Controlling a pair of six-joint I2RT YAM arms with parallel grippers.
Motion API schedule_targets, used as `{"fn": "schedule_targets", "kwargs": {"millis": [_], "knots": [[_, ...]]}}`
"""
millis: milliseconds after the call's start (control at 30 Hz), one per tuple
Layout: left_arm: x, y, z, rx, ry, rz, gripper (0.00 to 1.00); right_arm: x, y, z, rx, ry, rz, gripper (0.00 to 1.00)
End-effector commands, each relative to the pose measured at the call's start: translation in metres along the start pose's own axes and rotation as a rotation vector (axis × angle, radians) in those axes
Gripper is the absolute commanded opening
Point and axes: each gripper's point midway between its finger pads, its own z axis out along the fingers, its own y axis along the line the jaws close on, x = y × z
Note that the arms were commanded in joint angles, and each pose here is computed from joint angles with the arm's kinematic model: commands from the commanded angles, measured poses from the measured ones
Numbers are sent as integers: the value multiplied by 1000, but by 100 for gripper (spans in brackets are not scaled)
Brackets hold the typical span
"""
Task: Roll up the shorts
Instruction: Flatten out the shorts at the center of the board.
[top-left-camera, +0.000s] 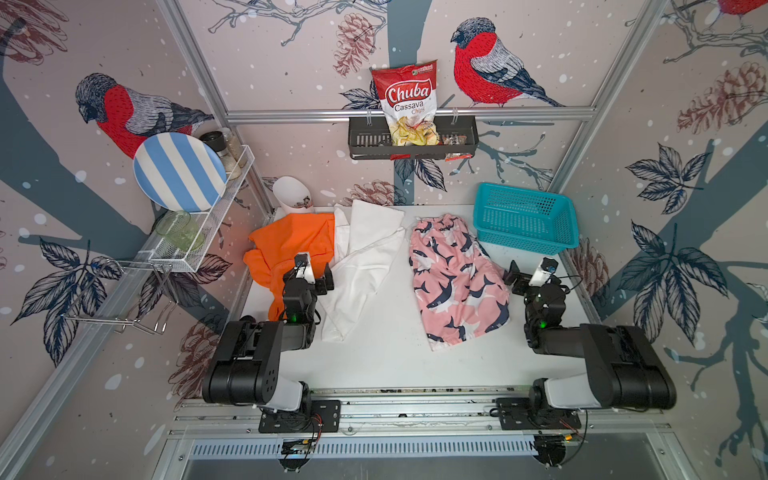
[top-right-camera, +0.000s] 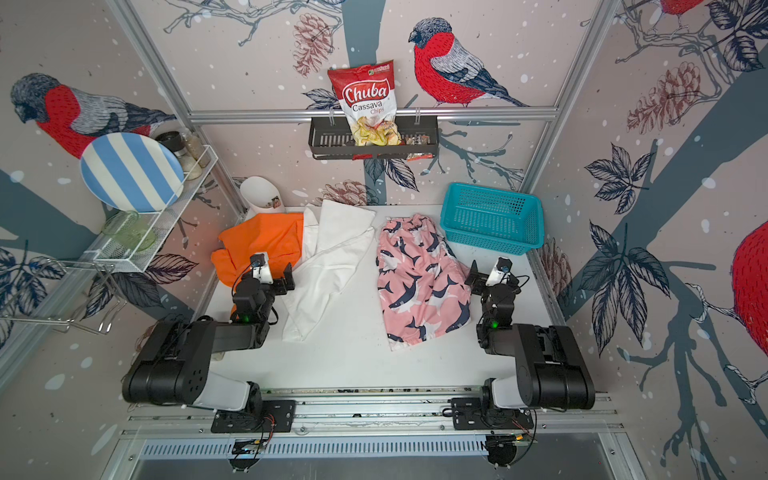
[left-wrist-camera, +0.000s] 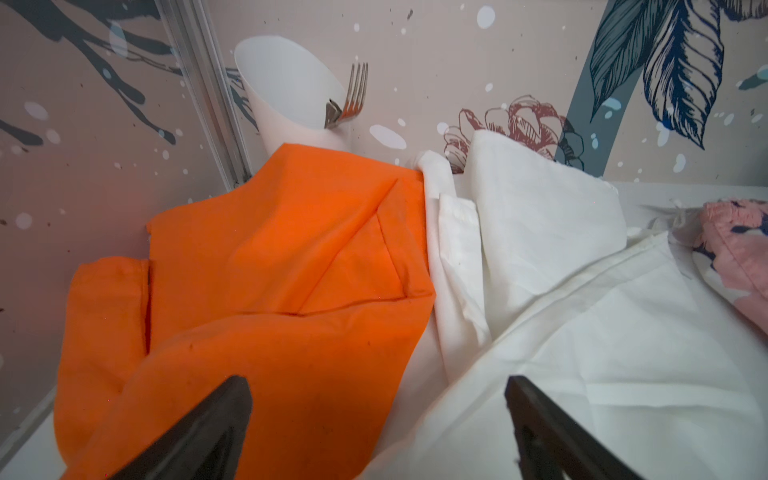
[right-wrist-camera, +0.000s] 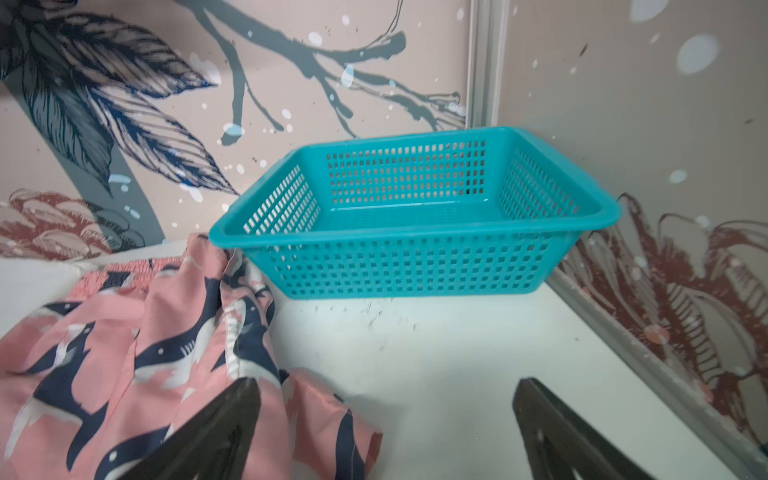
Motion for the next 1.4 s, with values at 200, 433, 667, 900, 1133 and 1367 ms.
{"fn": "schedule_targets", "kwargs": {"millis": [200, 433, 667, 900, 1133, 1367], "knots": [[-13, -17, -1, -126, 191, -77, 97, -13, 77, -23, -89, 218, -88, 100], [2, -77, -18, 38, 374, -273, 95, 28, 182, -81, -369, 508, -47, 100], [12, -128, -41, 168, 437, -319, 95, 117, 236, -152, -400, 830, -253, 100], [20, -157, -43, 202, 465, -283, 95, 183, 232, -197, -336, 1025, -304, 98], [15, -180, -37, 227, 488, -248, 94, 186, 199, -193, -264, 1030, -247, 34], [10, -222, -24, 336, 531, -234, 83, 130, 135, -160, -159, 879, 42, 0]]}}
